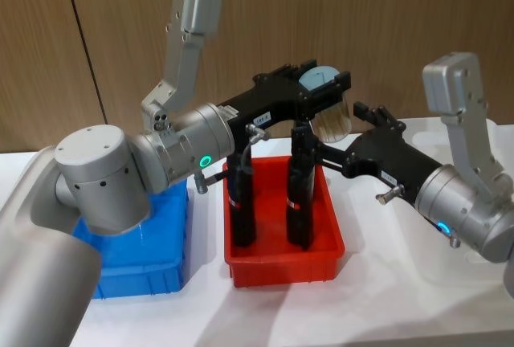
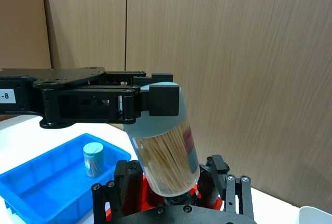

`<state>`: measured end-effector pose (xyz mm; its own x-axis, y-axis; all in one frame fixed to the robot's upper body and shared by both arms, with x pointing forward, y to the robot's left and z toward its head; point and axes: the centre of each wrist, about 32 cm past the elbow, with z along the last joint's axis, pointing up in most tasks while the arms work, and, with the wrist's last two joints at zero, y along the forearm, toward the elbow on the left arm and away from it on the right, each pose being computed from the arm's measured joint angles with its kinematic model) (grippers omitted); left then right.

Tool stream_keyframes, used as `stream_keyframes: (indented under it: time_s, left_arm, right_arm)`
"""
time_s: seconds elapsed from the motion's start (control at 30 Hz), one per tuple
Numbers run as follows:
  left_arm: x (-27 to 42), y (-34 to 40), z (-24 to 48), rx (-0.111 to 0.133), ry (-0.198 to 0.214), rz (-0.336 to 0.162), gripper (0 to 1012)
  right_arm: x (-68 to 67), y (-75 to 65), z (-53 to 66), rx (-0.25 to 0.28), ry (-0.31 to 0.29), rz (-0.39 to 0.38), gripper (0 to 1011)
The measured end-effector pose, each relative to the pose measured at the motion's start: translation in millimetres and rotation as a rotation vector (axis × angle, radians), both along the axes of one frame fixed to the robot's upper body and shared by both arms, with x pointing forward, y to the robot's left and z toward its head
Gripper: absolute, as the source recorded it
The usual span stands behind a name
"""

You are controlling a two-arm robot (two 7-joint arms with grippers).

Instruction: Pick the cotton swabs from the blue box and place them into the white box.

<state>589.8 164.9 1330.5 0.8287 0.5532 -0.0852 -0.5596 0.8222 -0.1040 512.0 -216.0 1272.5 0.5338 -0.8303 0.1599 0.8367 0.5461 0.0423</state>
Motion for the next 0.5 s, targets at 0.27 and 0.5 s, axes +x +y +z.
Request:
stream_keyframes:
  time_s: [0.27, 0.5]
  left_arm:
    - [0.0, 0.0, 0.0, 0.0, 0.0, 0.0, 658]
    - [0.0, 0.0, 0.0, 0.0, 0.0, 0.0, 659]
  right_arm:
    - [4.2, 1.5, 2.3, -0.004, -0.001, 0.012, 1002]
    - [7.3, 4.2, 3.4, -0.008, 0.004, 0.028, 1002]
